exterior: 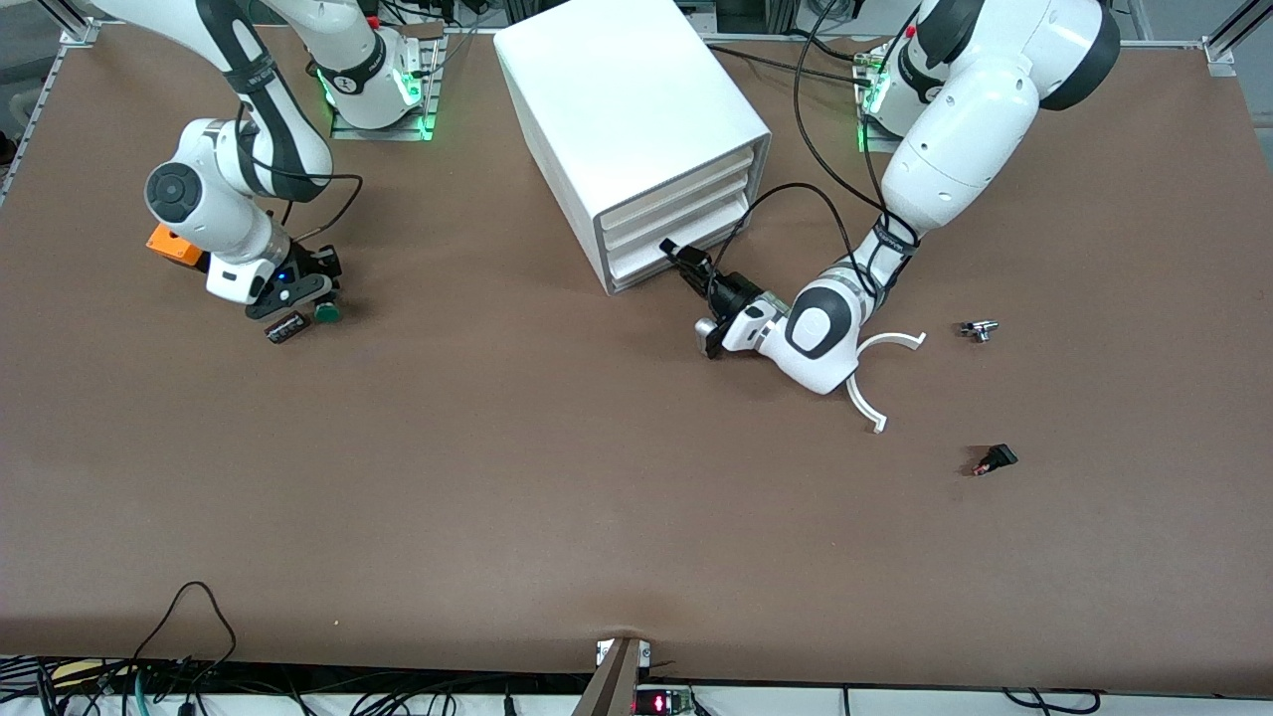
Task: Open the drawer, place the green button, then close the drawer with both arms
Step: 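Pull the drawer open with the left gripper while the right gripper grasps the button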
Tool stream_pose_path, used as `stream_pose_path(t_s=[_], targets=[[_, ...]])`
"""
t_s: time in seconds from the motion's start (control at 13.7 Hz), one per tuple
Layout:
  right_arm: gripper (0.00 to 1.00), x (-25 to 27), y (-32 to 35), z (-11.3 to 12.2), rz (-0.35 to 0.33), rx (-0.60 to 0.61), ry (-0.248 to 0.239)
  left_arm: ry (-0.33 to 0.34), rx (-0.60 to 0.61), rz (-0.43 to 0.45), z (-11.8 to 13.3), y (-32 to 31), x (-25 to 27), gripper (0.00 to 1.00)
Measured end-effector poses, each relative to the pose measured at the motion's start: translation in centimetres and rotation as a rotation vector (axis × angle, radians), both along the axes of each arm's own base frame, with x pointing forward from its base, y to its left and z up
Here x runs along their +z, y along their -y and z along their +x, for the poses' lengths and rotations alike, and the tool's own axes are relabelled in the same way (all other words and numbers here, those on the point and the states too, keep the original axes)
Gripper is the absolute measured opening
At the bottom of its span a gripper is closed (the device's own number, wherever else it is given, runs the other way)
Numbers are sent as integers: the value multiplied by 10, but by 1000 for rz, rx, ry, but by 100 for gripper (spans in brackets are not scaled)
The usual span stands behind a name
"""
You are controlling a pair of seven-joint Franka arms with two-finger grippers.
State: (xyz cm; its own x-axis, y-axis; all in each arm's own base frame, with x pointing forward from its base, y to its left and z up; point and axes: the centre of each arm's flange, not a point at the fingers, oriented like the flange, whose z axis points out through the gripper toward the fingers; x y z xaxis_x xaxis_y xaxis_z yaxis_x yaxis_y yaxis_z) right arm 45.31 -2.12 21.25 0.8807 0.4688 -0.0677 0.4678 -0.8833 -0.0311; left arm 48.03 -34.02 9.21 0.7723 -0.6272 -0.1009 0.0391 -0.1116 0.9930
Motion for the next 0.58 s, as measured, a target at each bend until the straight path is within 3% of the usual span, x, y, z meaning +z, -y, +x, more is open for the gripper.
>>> stream_pose_path(t_s=[0.29,0.58], targets=[[41,81,-16,71,7,-9,-40,-4,52,9,13,-16,-1,17],[41,171,-34,118,10,17,-61,-8,106,22,26,-27,-1,18]])
